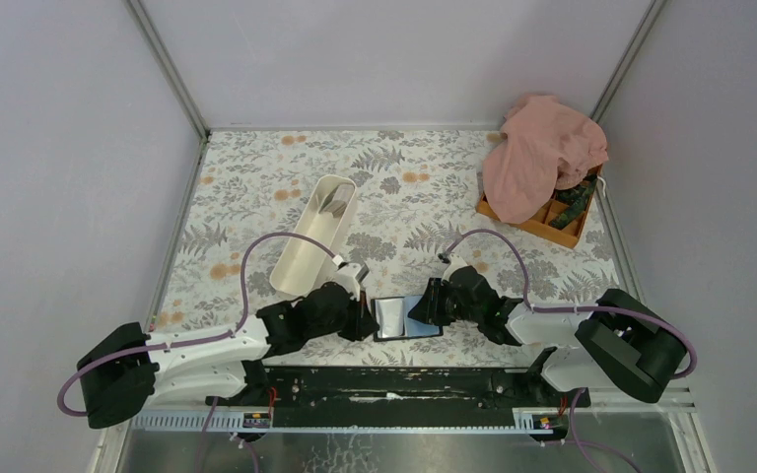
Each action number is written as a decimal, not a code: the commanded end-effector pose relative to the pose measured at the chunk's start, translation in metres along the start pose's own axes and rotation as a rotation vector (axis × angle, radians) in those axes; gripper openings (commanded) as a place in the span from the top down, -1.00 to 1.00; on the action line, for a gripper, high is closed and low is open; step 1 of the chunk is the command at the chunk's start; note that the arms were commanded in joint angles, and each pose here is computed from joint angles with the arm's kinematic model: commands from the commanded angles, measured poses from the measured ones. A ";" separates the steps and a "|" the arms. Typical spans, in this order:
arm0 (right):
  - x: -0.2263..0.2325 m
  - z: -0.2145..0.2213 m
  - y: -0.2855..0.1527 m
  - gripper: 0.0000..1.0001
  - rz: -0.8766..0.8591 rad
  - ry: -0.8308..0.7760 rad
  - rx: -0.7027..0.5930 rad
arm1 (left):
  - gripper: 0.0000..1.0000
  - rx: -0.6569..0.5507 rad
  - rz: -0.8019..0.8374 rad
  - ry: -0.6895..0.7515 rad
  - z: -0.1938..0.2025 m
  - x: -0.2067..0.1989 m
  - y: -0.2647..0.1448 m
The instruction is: Take the credit cards out of the card holder
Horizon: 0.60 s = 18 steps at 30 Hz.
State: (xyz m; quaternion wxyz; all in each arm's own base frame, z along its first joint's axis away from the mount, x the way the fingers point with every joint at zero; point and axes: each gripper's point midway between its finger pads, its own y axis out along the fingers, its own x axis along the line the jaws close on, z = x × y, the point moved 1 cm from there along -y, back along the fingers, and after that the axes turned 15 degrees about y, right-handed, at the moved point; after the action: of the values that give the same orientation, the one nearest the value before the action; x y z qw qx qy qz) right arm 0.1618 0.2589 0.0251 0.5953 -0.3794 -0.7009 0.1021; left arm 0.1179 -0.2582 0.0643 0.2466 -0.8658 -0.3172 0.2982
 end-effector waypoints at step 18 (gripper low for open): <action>-0.003 0.013 -0.006 0.48 -0.018 0.018 0.038 | 0.96 0.078 -0.018 -0.029 0.040 0.012 0.050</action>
State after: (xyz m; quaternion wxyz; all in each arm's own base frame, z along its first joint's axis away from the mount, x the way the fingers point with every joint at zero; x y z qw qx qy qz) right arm 0.1570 0.2550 0.0244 0.5986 -0.3795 -0.6975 0.1053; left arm 0.1239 -0.2794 0.0215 0.2633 -0.8545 -0.3166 0.3167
